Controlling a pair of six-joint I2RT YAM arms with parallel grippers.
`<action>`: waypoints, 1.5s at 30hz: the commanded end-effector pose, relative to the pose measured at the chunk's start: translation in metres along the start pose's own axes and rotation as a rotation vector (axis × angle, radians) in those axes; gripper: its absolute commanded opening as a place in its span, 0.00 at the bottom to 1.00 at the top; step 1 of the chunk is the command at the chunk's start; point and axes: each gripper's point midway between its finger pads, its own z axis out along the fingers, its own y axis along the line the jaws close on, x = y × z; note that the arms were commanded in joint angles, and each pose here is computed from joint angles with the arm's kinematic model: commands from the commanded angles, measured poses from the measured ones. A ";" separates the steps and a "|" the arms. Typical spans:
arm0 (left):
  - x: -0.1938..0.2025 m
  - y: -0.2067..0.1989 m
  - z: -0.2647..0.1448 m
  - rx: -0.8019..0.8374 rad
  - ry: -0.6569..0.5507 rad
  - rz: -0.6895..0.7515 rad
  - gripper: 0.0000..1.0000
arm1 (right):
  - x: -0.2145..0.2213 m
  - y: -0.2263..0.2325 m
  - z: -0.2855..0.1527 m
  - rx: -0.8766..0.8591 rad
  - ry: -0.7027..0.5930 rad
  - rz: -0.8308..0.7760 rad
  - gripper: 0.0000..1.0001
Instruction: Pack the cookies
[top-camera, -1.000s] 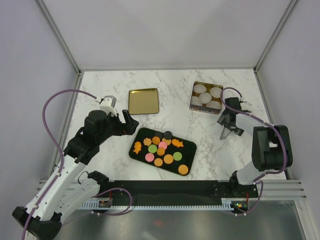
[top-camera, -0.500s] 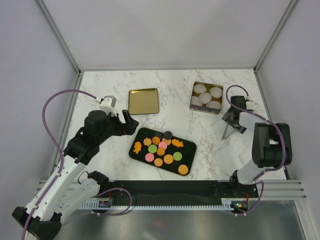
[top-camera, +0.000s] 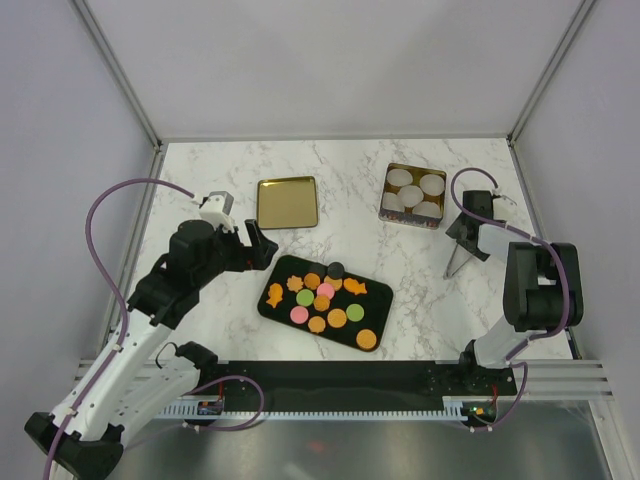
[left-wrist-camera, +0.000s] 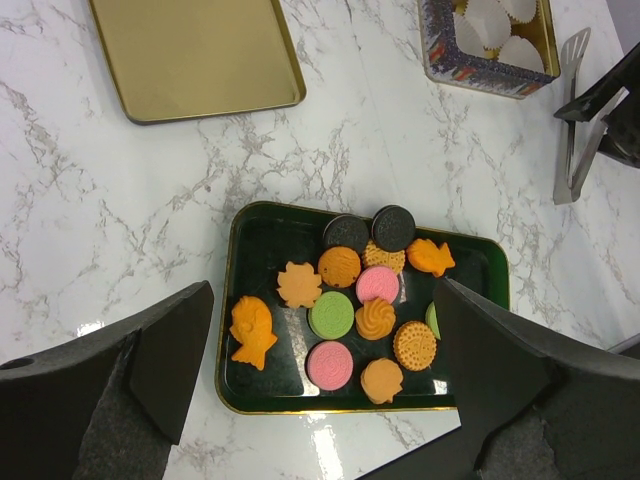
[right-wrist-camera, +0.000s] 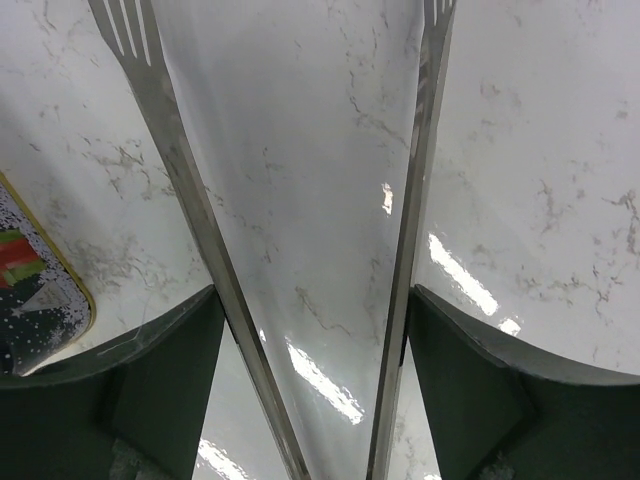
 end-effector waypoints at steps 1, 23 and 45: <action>-0.001 -0.003 0.000 0.011 0.000 -0.025 1.00 | 0.084 -0.015 0.012 -0.002 0.277 -0.016 0.78; 0.026 -0.001 0.000 0.021 0.070 -0.078 1.00 | 0.098 -0.022 -0.004 -0.040 0.316 -0.056 0.87; 0.026 -0.002 -0.003 0.032 0.065 -0.077 1.00 | 0.114 -0.034 -0.002 0.059 0.401 -0.142 0.76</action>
